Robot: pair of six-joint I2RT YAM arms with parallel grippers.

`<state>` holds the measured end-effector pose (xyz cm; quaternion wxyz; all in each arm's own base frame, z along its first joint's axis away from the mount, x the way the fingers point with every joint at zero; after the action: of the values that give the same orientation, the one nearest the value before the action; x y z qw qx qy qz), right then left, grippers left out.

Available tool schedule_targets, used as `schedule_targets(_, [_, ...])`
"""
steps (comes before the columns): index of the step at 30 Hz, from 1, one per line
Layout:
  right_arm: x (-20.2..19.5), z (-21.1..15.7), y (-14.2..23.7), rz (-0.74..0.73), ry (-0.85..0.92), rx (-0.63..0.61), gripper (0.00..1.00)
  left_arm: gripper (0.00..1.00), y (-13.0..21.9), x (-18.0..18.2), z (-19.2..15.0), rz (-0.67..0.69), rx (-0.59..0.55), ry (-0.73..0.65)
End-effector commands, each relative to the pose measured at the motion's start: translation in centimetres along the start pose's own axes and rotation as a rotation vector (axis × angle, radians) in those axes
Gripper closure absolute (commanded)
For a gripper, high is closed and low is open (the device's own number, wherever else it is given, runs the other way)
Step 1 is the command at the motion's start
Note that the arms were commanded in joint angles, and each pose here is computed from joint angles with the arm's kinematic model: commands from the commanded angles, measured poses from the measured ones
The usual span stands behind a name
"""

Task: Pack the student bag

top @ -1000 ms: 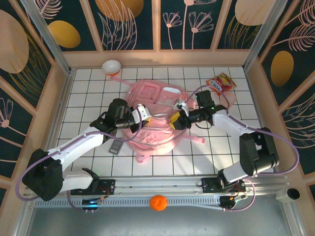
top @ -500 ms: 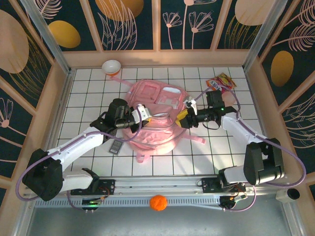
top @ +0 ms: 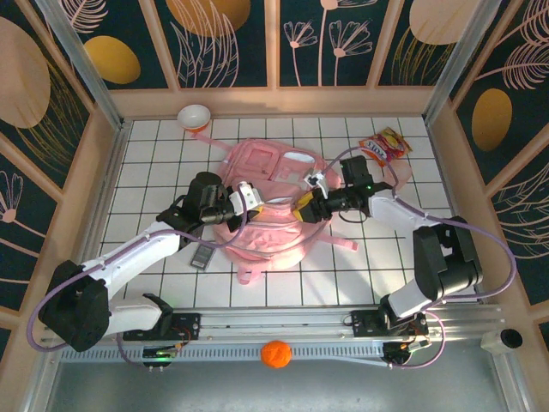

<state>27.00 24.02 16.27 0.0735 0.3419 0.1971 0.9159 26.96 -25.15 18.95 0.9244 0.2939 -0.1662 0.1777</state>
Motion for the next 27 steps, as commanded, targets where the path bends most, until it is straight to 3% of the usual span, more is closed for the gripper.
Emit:
schedule_targets(1, [1.4, 1.5, -0.3, 0.057, 0.082, -0.019, 0.62, 1.0, 1.2, 2.0, 4.3, 0.058, -0.151, -0.076])
schedule_targets(9, [4.1, 0.5, 0.8, 0.128, 0.052, -0.006, 0.81, 1.0, 1.0, 2.0, 4.0, 0.063, -0.141, -0.075])
schedule_targets(19, [4.2, 0.6, 1.1, 0.105, -0.01, -0.016, 1.0, 1.0, 1.0, 2.3, 3.7, 0.086, -0.122, -0.065])
schedule_targets(27, [6.0, 2.3, 0.6, 0.053, -0.045, -0.045, 1.0, 1.0, 0.3, 4.3, 3.8, 0.204, -0.038, 0.052])
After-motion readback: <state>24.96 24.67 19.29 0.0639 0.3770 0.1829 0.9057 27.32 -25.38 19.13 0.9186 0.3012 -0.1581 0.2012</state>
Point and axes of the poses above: each hand's point on the last joint's axis, 136 mm out from that joint toward the fingers, its own y axis back along the fingers, its own x axis along the line the jaws close on, z = x × y, the point moved 2 cm from there along y, back along the fingers, and after that the axes turned 13 degrees about -y, right-handed, at the moved point
